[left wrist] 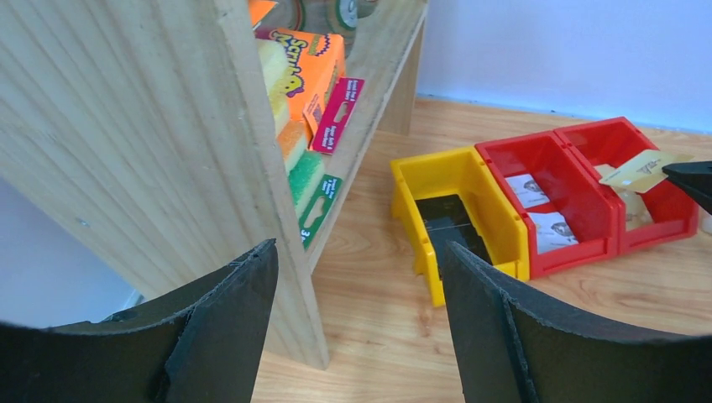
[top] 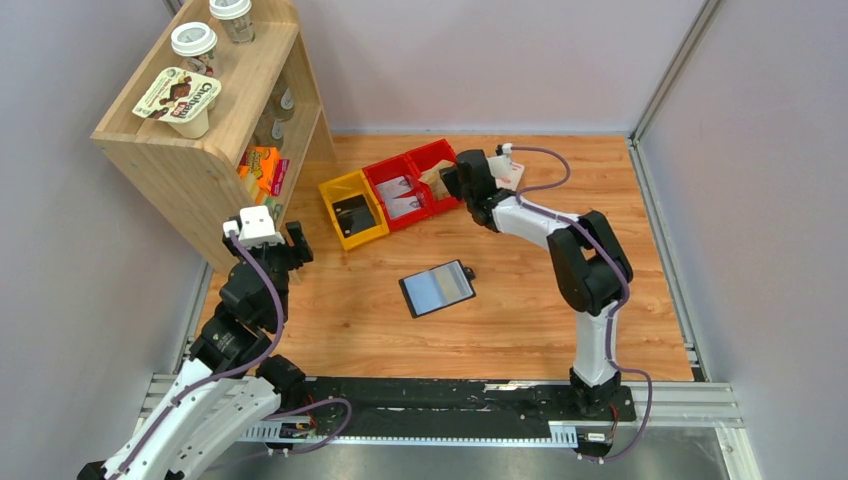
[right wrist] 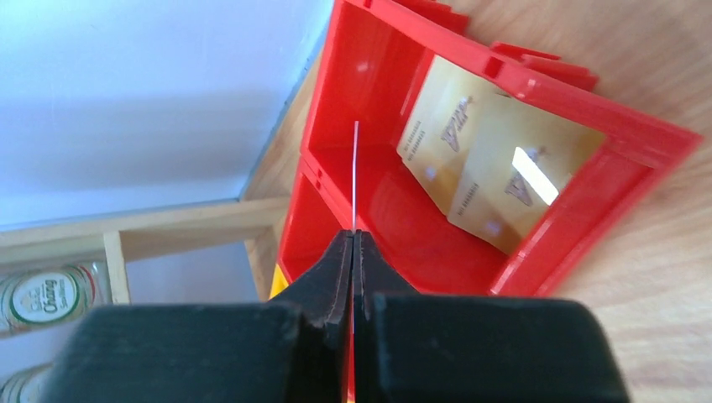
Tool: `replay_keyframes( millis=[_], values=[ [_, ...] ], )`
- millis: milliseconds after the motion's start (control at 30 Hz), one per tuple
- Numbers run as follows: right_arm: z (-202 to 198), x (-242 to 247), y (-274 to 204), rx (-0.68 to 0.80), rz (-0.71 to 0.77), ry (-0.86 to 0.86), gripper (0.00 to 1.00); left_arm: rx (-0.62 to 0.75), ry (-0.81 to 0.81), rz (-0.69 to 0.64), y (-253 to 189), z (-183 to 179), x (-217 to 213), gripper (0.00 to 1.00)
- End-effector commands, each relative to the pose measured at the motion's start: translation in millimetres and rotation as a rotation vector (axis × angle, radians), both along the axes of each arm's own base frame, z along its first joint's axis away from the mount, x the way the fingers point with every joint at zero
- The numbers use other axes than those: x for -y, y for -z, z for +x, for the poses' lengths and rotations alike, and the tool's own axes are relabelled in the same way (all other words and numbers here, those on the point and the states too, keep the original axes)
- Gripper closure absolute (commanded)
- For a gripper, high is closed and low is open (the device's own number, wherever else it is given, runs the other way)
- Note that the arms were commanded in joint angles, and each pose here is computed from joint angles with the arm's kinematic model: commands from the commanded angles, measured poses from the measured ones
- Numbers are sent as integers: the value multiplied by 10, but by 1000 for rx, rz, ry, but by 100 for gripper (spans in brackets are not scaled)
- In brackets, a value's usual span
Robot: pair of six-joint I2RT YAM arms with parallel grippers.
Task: Take the credit cards out of the card holder
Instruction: Place the credit card in the storage box.
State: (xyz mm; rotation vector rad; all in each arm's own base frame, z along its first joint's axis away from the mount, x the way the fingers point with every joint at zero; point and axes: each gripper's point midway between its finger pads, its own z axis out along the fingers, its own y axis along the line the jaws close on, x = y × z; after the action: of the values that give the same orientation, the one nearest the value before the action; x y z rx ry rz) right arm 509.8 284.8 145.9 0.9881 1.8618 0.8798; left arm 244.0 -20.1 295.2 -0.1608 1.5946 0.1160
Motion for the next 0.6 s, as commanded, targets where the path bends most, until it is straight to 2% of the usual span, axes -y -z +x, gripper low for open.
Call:
replay_keyframes(
  millis=[0, 267, 467, 567],
  values=[
    [339, 53, -223, 77, 57, 172, 100, 18, -50, 9, -51, -11, -112, 21],
    [496, 183, 43, 47, 60, 303, 100, 20, -40, -6, -36, -14, -102, 21],
    [546, 34, 342, -40, 67, 281, 100, 29, -37, -19, -43, -24, -103, 21],
    [533, -14, 429, -68, 76, 264, 92, 29, -40, -19, -39, -26, -110, 21]
  ],
)
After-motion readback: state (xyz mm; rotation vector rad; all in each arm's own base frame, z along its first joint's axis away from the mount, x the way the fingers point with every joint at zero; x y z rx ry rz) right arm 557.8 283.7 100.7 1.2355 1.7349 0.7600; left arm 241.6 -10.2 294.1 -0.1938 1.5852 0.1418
